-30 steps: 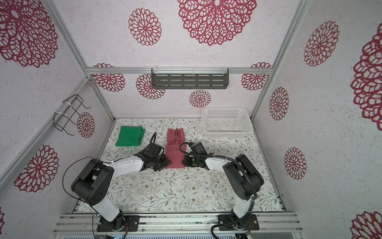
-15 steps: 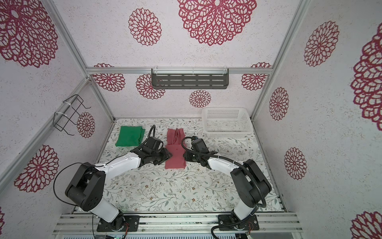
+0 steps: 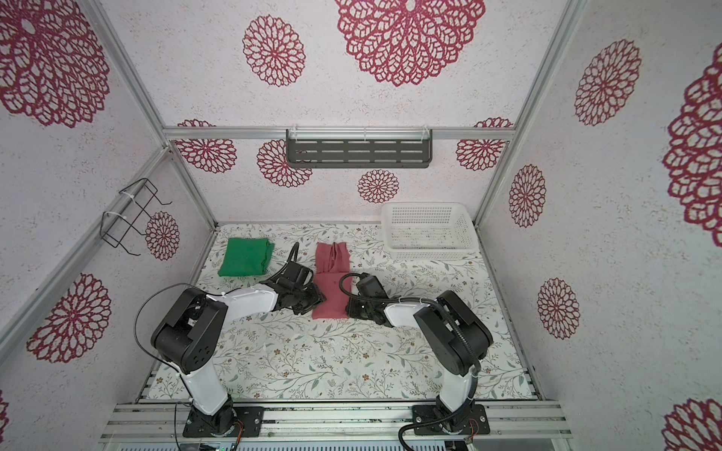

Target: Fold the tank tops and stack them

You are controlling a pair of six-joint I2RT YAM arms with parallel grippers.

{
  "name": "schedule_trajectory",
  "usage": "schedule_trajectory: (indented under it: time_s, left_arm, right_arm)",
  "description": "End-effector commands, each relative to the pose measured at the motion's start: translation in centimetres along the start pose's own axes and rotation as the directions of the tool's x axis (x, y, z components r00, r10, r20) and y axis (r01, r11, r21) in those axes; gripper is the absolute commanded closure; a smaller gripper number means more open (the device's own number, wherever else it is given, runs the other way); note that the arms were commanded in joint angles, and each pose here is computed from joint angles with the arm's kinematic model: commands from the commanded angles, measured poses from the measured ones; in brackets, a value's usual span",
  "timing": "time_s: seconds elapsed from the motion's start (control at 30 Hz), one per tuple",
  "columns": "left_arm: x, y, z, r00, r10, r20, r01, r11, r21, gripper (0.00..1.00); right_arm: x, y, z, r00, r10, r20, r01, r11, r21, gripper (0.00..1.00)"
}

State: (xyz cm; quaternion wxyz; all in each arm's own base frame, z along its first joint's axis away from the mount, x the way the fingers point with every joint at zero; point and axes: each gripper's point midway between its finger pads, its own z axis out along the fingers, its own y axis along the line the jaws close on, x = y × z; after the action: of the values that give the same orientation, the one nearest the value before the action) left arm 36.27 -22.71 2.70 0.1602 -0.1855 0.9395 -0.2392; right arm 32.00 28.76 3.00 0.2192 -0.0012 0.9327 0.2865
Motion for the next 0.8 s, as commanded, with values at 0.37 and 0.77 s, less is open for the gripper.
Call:
schedule_trajectory:
  time_s: [0.37, 0.77]
  left_arm:
    - [1.0, 0.4, -7.8, 0.999, 0.041, 0.021, -0.041, 0.999, -0.01, 0.43]
    - [5.2, 2.0, -5.6, 0.978, -0.205, -0.033, 0.207, 0.957, 0.203, 0.35]
  right_arm:
    - [-2.0, 3.4, -4.6, 0.993, -0.115, -0.04, 0.114, 0.993, -0.021, 0.66]
    - [2.0, 2.8, -3.6, 0.994, 0.041, -0.103, -0.057, 0.986, -0.158, 0.49]
